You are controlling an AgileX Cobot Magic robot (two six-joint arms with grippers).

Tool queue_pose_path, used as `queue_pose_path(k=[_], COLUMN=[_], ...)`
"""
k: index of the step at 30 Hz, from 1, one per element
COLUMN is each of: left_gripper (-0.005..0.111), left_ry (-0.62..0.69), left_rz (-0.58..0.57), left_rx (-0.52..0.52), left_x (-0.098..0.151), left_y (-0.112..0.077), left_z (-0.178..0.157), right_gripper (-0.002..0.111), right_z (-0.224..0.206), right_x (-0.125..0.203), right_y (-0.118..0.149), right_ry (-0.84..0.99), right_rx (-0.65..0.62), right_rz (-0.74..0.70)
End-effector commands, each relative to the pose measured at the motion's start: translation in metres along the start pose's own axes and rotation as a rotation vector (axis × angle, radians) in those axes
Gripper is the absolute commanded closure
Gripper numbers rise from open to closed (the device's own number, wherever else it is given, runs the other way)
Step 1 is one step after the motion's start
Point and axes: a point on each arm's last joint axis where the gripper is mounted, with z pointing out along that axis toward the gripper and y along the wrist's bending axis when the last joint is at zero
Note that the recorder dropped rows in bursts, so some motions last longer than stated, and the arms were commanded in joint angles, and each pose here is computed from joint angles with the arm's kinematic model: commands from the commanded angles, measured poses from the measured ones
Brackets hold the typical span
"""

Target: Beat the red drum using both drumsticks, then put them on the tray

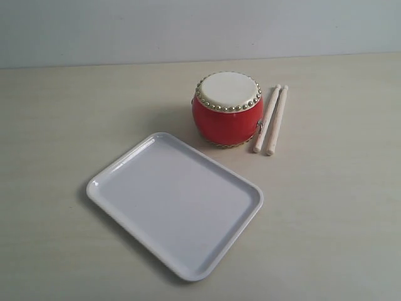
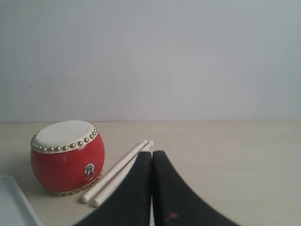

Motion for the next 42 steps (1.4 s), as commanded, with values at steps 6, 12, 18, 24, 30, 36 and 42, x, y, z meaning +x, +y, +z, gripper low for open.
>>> queue_pose_path(k=[6,12,18,24,30,36,42], left_gripper=[0.107,0.107,0.107,0.107,0.107,0.107,0.107], left_ry=[0.028,0.041,0.048,0.054,0.055,0.055,0.055], left_rz=[-0.005,-0.003,-0.003,-0.003,-0.003,-0.003,-0.003], left_rx=[0.046,0.034,0.023,0.014,0.012,0.012,0.012], left_x=[0.001,0.002,0.003,0.004,0.004,0.004,0.004], left_y=[-0.003,-0.002,-0.001,0.0,0.0,0.0,0.0], left_z=[0.0,0.0,0.0,0.0,0.0,0.0,0.0], right_gripper=[0.108,0.108,0.108,0.108,0.108,0.108,0.108], right_z=[-0.002,-0.006,-0.015,0.003,0.077,0.162,0.251], right_x=[-0.014,-0.03,-0.046,-0.108,-0.188,-0.215,-0.186], right_y=[0.001,-0.005,-0.02,-0.011,0.012,0.026,0.039], right_ry=[-0.172,-0.35,-0.592,-0.451,-0.134,0.106,0.485], right_rx=[-0.028,-0.098,-0.099,-0.004,-0.048,-0.12,-0.211], right_rz=[0.132,0.858,1.134,0.811,0.381,0.33,0.283])
